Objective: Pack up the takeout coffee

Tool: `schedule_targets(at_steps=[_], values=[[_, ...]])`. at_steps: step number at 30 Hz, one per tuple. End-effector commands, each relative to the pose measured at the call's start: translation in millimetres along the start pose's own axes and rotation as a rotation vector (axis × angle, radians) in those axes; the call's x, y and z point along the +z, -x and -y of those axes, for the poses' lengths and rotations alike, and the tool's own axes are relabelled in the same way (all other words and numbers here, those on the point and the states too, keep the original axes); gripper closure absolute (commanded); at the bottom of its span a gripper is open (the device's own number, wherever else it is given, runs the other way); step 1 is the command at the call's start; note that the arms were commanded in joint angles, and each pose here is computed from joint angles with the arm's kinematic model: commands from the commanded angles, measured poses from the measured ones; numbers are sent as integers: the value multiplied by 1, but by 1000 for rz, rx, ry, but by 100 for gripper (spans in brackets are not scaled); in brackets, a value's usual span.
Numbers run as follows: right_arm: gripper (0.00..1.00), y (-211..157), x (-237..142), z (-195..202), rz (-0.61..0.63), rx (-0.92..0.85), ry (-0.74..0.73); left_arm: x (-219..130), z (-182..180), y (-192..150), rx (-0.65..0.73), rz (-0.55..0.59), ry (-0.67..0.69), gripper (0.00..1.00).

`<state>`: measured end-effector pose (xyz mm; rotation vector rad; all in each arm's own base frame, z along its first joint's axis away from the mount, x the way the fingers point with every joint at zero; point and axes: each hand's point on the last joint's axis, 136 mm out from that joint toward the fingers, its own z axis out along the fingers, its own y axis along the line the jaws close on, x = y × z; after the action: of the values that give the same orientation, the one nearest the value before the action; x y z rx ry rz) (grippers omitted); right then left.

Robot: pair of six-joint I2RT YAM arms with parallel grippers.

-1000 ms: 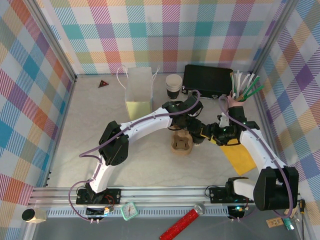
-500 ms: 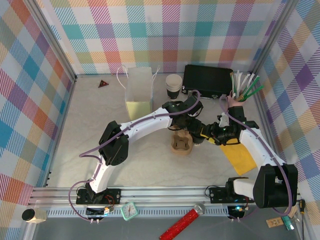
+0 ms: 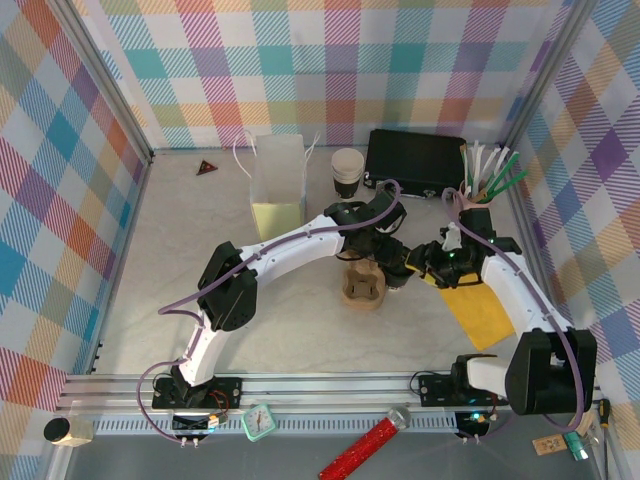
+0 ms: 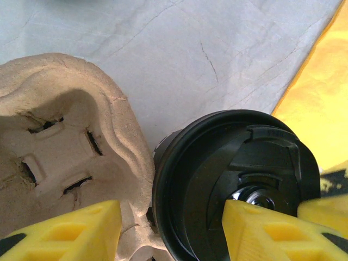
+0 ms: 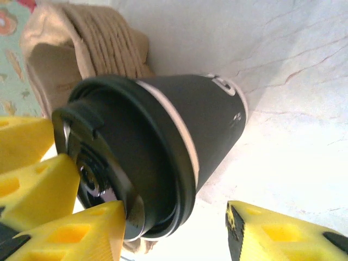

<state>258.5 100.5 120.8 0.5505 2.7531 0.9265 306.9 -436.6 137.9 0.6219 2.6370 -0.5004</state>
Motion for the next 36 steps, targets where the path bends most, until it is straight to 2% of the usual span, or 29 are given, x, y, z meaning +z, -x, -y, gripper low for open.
schedule_targets(at_steps=[1, 7, 12, 16, 22, 27, 31, 36], values=[[48, 12, 1, -4, -1, -1, 2, 20, -23, -39, 31, -147, 99, 48], [53, 23, 2, 5, 9, 25, -34, 21, -21, -39, 29, -152, 95, 47], [55, 8, 8, 32, -34, 73, -96, 22, -22, -41, 27, -159, 95, 47], [55, -6, 18, 49, -96, 100, -144, 16, -17, -29, 15, -131, 68, 47], [54, -3, 15, 44, -77, 78, -131, -13, -2, -5, -15, -65, -22, 46], [54, -1, 16, 40, -75, 76, -109, -29, 7, -11, -6, -51, -81, 43], [53, -1, 15, 39, -76, 76, -106, -28, 10, -24, 17, -69, -100, 42], [53, -3, 15, 38, -76, 73, -99, -13, 3, -32, 31, -88, -43, 43]])
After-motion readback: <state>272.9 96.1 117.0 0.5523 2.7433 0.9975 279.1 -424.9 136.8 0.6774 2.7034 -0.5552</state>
